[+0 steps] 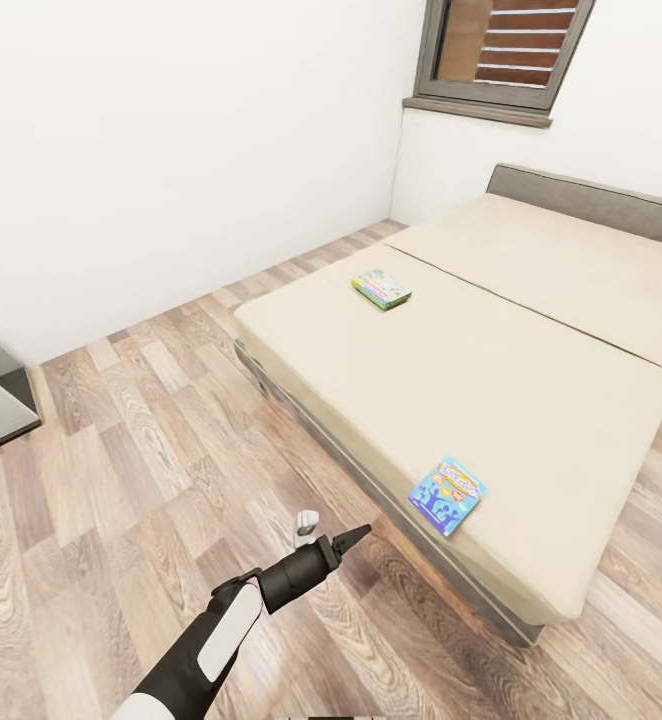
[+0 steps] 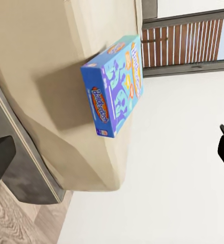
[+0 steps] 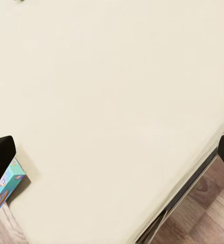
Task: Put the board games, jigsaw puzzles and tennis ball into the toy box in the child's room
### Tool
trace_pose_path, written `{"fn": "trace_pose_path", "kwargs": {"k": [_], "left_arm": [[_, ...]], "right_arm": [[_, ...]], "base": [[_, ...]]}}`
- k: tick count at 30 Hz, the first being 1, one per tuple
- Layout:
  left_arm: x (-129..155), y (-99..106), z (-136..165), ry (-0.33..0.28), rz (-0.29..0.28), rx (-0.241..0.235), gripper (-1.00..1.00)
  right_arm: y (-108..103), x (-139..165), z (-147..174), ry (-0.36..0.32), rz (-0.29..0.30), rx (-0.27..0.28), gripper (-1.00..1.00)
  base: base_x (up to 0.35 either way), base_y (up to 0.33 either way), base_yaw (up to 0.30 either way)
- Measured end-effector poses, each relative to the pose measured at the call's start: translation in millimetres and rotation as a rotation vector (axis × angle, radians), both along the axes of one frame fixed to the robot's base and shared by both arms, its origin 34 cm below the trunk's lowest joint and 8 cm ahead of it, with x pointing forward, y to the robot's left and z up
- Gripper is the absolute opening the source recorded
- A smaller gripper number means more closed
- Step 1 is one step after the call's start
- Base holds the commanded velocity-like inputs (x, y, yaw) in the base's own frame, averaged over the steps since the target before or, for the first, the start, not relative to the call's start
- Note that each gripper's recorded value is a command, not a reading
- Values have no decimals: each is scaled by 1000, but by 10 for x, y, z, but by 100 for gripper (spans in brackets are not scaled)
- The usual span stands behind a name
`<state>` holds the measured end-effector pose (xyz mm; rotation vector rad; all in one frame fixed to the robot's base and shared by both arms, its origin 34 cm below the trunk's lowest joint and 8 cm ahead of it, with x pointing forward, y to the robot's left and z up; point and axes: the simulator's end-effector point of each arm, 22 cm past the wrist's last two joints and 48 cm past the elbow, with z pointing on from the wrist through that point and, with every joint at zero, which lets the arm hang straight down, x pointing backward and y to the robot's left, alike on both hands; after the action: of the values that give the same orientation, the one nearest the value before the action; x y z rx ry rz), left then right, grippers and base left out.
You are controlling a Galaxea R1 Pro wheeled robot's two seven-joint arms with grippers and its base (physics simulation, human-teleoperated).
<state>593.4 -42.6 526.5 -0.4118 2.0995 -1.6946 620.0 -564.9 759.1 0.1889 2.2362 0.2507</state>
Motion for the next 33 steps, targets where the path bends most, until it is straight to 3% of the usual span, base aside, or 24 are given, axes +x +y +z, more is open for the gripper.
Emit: {"fn": "trace_pose_path", "kwargs": {"k": [16, 33], "left_arm": [[188, 60, 40, -23, 4, 13, 100], [451, 173, -266, 17, 23, 75, 100]], "right_arm": [[-35, -3, 21, 2, -4, -12, 100], [-48, -9, 27, 2, -7, -14, 100]], "base": [[0, 0, -1], [0, 0, 0]]}}
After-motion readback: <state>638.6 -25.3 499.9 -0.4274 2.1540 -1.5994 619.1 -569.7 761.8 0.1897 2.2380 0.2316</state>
